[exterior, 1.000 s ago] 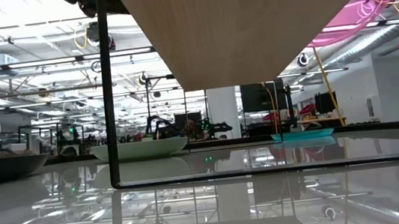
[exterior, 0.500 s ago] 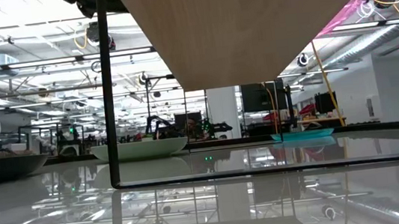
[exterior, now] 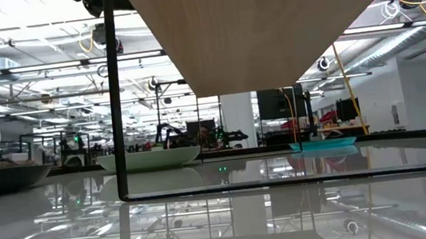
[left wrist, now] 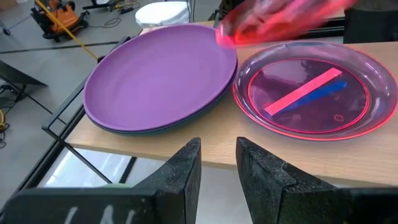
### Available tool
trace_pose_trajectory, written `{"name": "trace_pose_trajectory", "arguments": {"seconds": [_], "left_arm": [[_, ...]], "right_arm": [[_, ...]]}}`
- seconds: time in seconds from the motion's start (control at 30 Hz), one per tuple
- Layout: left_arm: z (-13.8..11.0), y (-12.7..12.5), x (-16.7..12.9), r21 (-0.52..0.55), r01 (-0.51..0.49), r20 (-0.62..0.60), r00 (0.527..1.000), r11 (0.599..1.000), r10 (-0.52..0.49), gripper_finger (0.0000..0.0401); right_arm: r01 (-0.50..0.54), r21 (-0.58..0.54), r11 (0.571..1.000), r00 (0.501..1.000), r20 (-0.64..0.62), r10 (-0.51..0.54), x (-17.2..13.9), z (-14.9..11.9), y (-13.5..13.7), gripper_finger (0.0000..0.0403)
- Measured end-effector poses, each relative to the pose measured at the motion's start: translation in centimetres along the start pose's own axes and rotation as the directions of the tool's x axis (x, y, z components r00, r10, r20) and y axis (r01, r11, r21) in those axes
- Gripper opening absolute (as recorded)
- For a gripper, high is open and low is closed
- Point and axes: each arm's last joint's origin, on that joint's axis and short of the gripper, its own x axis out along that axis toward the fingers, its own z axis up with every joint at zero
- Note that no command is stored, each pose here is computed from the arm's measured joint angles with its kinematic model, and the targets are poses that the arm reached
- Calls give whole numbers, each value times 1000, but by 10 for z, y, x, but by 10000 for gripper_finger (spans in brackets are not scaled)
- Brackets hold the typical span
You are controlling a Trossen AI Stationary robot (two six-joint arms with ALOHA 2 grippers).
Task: Place and stack plates onto a shelf
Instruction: Stack the pink transparent plate on top of the pink transparent plate on the shelf
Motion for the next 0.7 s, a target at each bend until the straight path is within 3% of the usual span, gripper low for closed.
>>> {"name": "trace_pose_trajectory", "arguments": {"seconds": [0.4,0.7], "left_arm": [[0,0,0,0,8,-1,1000,1000,-8,108],[0,0,0,0,8,-1,1000,1000,-8,108]], "right_arm": [[-72,-26,997,997,15,72,26,-3,21,0],[-92,-49,995,995,-46,90,39,-14,30,0]]}}
